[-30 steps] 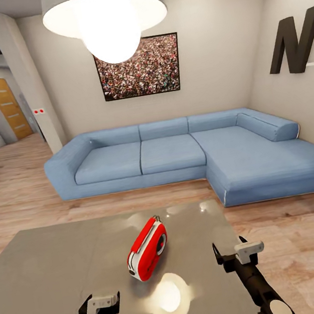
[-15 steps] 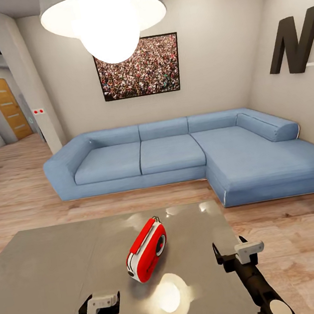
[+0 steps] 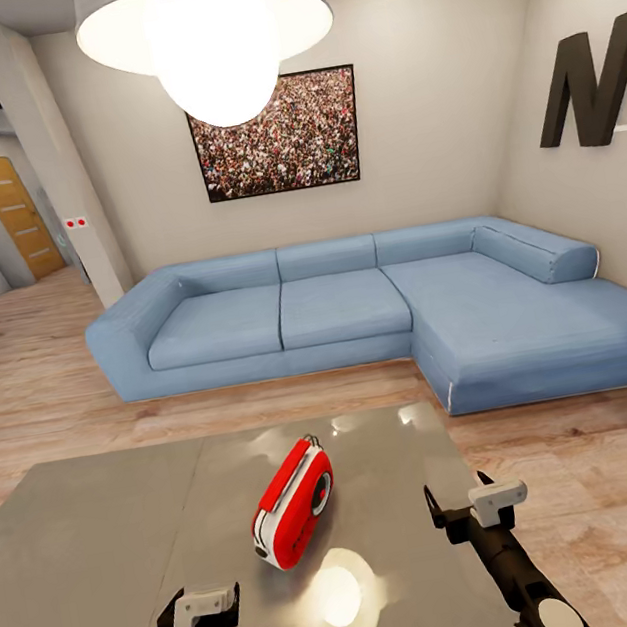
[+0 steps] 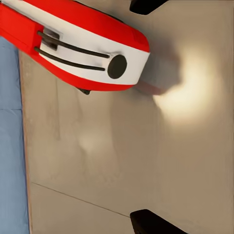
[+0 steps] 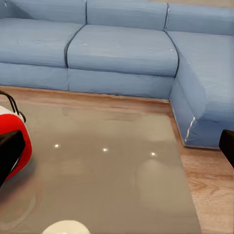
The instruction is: Turn on the radio receiver that's on the table in the living room.
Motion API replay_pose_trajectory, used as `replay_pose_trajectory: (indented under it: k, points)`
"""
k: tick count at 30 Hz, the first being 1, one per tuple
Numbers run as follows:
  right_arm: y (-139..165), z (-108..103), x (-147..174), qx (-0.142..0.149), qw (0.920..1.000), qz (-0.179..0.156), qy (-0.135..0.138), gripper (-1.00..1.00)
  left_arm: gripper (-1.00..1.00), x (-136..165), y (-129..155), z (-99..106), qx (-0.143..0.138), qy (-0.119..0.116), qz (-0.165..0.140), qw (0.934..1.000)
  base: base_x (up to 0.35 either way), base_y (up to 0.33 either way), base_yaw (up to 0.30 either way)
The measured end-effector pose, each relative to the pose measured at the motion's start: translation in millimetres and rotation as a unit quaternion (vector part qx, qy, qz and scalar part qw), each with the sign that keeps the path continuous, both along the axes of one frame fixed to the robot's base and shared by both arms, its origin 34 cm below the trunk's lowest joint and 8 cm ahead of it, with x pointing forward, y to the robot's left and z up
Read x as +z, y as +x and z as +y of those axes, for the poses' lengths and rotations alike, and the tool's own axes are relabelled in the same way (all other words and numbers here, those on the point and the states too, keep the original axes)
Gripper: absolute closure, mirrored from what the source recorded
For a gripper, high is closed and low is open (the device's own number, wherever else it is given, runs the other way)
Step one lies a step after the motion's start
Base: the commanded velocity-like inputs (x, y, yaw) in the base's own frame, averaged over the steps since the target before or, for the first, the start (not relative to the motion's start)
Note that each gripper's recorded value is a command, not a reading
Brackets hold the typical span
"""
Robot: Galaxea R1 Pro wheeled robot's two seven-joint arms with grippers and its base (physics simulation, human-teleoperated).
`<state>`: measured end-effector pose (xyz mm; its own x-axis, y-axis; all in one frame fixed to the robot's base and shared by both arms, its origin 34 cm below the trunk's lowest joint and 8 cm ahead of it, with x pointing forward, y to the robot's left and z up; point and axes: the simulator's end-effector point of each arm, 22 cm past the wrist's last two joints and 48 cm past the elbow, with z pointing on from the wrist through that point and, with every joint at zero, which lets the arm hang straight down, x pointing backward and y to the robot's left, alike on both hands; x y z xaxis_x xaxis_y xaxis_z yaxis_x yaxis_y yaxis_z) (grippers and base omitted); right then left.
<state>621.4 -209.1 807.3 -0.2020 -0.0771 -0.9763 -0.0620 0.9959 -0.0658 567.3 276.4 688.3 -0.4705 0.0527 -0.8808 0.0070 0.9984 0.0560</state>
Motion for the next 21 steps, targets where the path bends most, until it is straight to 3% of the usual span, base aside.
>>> replay_pose_trajectory:
  k: [21]
  points:
    - [-0.2,0.7,-0.5,0.0,1.0,0.001,0.0,-1.0,-1.0,0.1,0.1,0.0,0.0,0.0,0.0,1.0,0.135,-0.004,0.0]
